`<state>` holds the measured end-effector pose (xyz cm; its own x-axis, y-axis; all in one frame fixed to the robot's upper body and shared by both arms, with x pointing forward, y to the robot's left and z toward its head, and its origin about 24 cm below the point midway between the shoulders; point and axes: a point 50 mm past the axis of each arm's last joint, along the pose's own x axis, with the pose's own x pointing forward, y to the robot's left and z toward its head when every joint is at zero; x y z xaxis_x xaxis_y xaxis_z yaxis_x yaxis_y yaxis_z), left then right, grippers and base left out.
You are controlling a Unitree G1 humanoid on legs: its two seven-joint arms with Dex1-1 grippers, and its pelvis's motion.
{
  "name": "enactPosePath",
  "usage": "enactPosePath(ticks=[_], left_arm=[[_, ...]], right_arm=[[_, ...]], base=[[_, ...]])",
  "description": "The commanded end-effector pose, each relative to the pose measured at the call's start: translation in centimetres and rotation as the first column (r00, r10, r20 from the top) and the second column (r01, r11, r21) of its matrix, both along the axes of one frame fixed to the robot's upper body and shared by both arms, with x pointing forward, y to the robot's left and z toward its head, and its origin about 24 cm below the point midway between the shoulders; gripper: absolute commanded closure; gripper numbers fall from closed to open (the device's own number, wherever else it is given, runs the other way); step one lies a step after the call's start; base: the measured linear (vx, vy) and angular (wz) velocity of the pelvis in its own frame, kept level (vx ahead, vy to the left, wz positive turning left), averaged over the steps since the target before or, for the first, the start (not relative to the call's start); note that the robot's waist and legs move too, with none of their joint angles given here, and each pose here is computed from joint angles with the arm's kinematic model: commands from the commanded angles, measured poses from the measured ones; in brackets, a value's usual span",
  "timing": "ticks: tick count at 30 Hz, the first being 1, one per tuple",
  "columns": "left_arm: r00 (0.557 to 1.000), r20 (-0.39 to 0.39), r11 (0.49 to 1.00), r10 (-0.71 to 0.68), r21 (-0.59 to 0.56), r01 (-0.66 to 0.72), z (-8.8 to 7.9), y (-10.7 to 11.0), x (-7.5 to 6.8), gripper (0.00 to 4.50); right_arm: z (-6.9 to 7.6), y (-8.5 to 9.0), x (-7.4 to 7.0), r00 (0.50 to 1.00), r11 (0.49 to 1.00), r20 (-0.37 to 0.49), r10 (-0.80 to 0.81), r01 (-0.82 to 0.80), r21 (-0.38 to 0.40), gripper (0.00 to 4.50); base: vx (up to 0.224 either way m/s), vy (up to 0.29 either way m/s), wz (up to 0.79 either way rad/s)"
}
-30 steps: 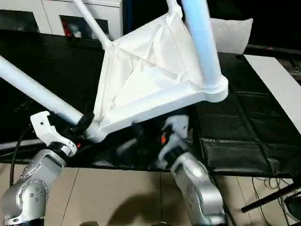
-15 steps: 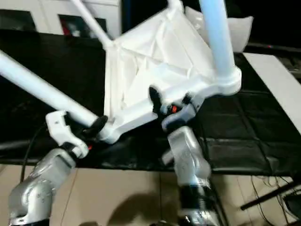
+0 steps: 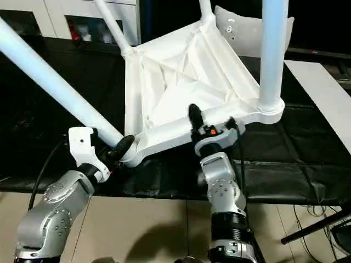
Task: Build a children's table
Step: Flip table
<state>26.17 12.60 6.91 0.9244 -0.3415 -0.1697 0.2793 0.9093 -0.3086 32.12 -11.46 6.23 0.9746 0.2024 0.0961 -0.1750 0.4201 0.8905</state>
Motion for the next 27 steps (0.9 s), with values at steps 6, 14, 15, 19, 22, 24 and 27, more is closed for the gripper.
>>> enactPosePath(ticks=[6,14,15,19,22,24,27], left_arm=[[0.991,-0.124,0.998,-0.054,0.028,0.058,-2.8,-1.4,0.1,2.48],[0.995,-0.057,0.997,-0.076,0.001,0.077,-2.2,-1.3,0.4,2.13],[0.996,-0.055,0.997,-0.077,0.000,0.077,-2.2,-1.3,0.4,1.78],[0.992,0.008,0.992,-0.124,-0.034,0.124,-1.5,-0.3,-0.3,1.51],[0.993,0.022,0.994,-0.112,-0.014,0.112,-1.6,1.2,-0.7,1.30],[0.994,0.023,0.994,-0.106,0.020,0.106,-2.0,2.8,-1.2,1.18],[0.995,0.016,0.995,-0.096,0.037,0.095,-2.5,4.4,-1.9,0.91]], right_arm=[[5.7,3.6,0.6,0.961,0.960,0.236,0.141,-0.191,0.205,1.91],[5.3,3.7,0.6,0.965,0.974,0.208,0.162,-0.190,0.123,2.47],[5.3,3.7,0.6,0.965,0.974,0.207,0.162,-0.190,0.123,2.49],[5.6,3.0,1.0,0.972,0.987,0.205,0.119,-0.138,0.081,2.55],[6.0,2.3,1.4,0.974,0.994,0.211,0.082,-0.095,0.056,2.55],[6.6,1.1,1.9,0.975,0.999,0.221,0.031,-0.034,0.009,2.55],[7.6,-0.6,2.4,0.973,0.998,0.229,-0.040,0.052,-0.047,2.55]], base=[[0.000,0.000,0.00],[0.000,0.000,0.00],[0.000,0.000,0.00],[0.000,0.000,0.00],[0.000,0.000,0.00],[0.000,0.000,0.00],[0.000,0.000,0.00]])
